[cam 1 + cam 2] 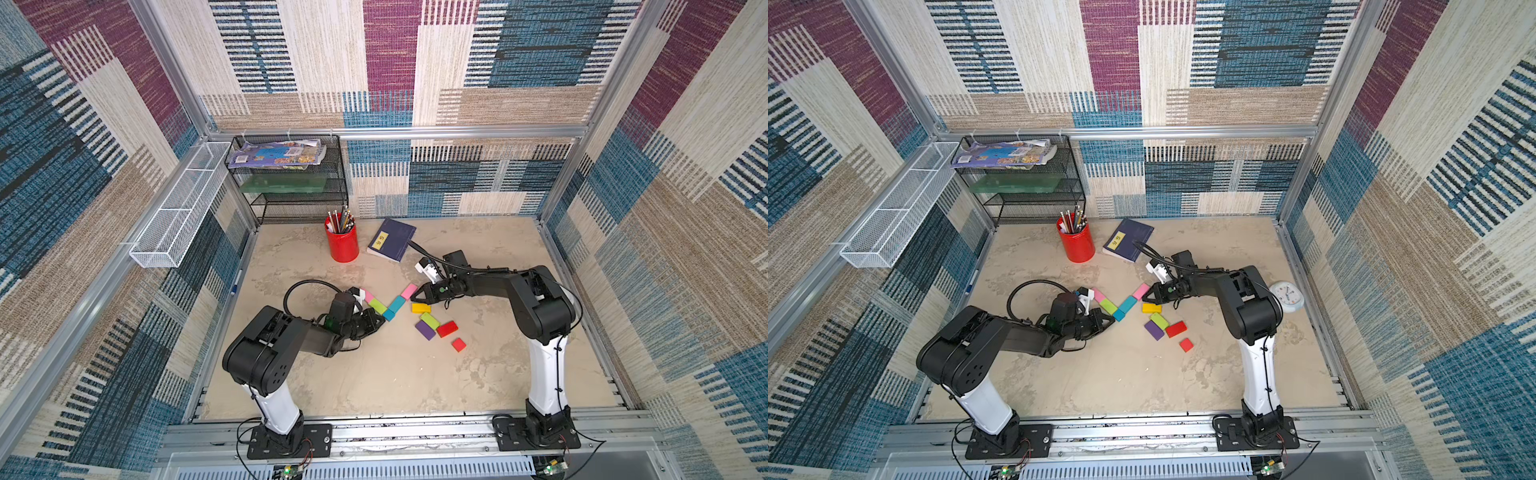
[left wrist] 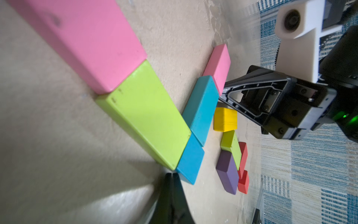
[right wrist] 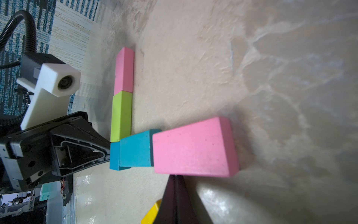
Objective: Assemble the letter v with building blocks
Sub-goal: Assemble the building block at the center of the board.
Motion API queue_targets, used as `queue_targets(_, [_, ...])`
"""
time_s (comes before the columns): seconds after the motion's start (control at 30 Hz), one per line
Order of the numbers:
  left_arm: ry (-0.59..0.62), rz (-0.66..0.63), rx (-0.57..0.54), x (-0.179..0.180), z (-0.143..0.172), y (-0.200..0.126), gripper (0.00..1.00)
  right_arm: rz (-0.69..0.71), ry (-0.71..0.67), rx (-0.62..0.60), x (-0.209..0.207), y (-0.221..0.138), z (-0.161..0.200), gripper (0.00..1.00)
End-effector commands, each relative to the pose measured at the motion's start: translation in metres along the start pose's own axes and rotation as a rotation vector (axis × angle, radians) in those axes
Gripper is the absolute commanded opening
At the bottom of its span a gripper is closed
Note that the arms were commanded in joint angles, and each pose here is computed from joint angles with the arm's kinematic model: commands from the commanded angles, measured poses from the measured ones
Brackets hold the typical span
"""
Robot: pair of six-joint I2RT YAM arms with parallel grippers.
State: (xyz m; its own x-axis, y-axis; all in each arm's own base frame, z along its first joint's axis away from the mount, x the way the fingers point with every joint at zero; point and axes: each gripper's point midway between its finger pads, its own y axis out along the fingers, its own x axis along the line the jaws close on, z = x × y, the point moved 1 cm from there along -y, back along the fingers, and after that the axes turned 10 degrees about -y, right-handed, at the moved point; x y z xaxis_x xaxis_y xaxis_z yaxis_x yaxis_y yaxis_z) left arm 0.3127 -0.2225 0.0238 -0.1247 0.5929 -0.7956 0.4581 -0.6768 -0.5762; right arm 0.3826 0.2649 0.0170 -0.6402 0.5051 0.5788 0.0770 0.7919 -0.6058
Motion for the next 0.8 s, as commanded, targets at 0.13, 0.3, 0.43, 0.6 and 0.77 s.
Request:
queue_targets(0.13, [-0.041, -0.155, 0.047, 0.0377, 0.016, -0.0012, 0.0, 0.196, 0.132, 0.204, -0.033, -0.0004, 0.0586, 0.02])
queue_targets(0.3, [-0.044, -0.158, 0.051, 0.0389, 0.0166, -0.0006, 0.0, 0.198, 0.133, 0.202, -0.0371, 0.0007, 0.056, 0.02])
queue_targets(0.43, [-0.044, -0.16, 0.05, 0.0394, 0.0167, -0.0008, 0.0, 0.189, 0.132, 0.2, -0.0359, 0.001, 0.0544, 0.02])
queue_targets(0.6, [-0.045, -0.16, 0.051, 0.0394, 0.0167, -0.0004, 0.0, 0.191, 0.136, 0.212, -0.0379, 0.0028, 0.0594, 0.02])
queue_targets(0.77, [-0.044, -0.159, 0.053, 0.039, 0.0169, -0.0006, 0.0, 0.183, 0.135, 0.206, -0.0368, 0.0038, 0.0568, 0.02])
